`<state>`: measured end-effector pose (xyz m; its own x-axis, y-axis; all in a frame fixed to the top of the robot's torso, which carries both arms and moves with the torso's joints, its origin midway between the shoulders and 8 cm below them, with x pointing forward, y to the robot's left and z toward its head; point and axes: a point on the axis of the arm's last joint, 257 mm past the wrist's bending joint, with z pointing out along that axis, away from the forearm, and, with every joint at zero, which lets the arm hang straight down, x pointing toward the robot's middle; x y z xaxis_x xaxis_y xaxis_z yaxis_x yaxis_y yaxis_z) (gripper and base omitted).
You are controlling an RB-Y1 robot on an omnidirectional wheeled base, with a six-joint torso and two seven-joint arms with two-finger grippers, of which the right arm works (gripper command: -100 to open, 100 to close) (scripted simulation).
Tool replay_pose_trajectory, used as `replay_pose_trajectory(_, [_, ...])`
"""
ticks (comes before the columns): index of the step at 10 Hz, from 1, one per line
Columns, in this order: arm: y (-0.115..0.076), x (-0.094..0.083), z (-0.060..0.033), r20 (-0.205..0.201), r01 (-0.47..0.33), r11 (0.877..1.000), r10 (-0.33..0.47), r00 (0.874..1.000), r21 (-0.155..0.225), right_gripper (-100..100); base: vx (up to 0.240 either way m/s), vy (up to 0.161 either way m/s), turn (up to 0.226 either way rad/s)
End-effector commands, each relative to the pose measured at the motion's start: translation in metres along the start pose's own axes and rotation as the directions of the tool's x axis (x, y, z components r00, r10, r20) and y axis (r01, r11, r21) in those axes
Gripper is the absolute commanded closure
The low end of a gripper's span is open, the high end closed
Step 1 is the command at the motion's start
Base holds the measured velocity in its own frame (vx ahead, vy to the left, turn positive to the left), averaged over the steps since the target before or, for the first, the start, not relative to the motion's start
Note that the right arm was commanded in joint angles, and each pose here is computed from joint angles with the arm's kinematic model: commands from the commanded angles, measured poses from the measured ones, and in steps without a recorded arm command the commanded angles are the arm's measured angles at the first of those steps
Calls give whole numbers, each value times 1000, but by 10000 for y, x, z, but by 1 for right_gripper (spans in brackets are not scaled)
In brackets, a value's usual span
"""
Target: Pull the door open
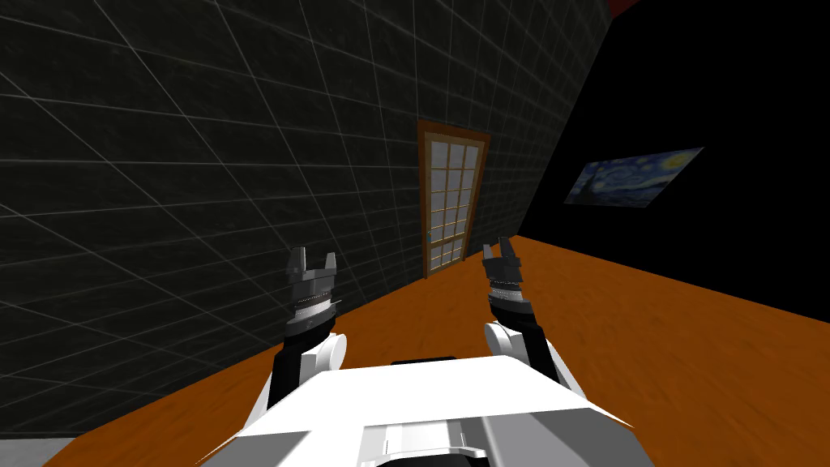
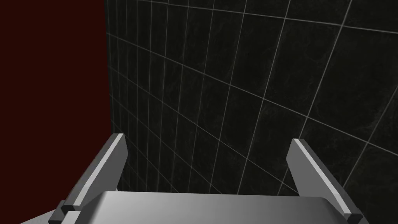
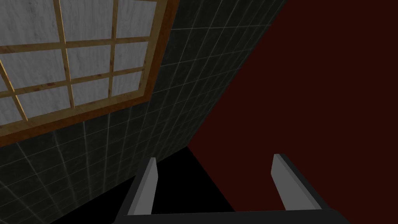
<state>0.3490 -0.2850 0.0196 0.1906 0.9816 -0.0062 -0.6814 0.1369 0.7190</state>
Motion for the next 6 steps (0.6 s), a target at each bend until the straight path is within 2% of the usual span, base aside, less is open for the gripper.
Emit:
replay_pose_trajectory(1, [-101,29,-22,-16,32,999,-32,999,13,-100,77,-2,21])
replay_pose_trajectory(5, [-343,90,-81,-53,111,993,-109,993,41,-100,133,-24,21])
replay_pose_trajectory(6, [-447,114,-110,-69,145,988,-142,987,52,-100,142,-9,23])
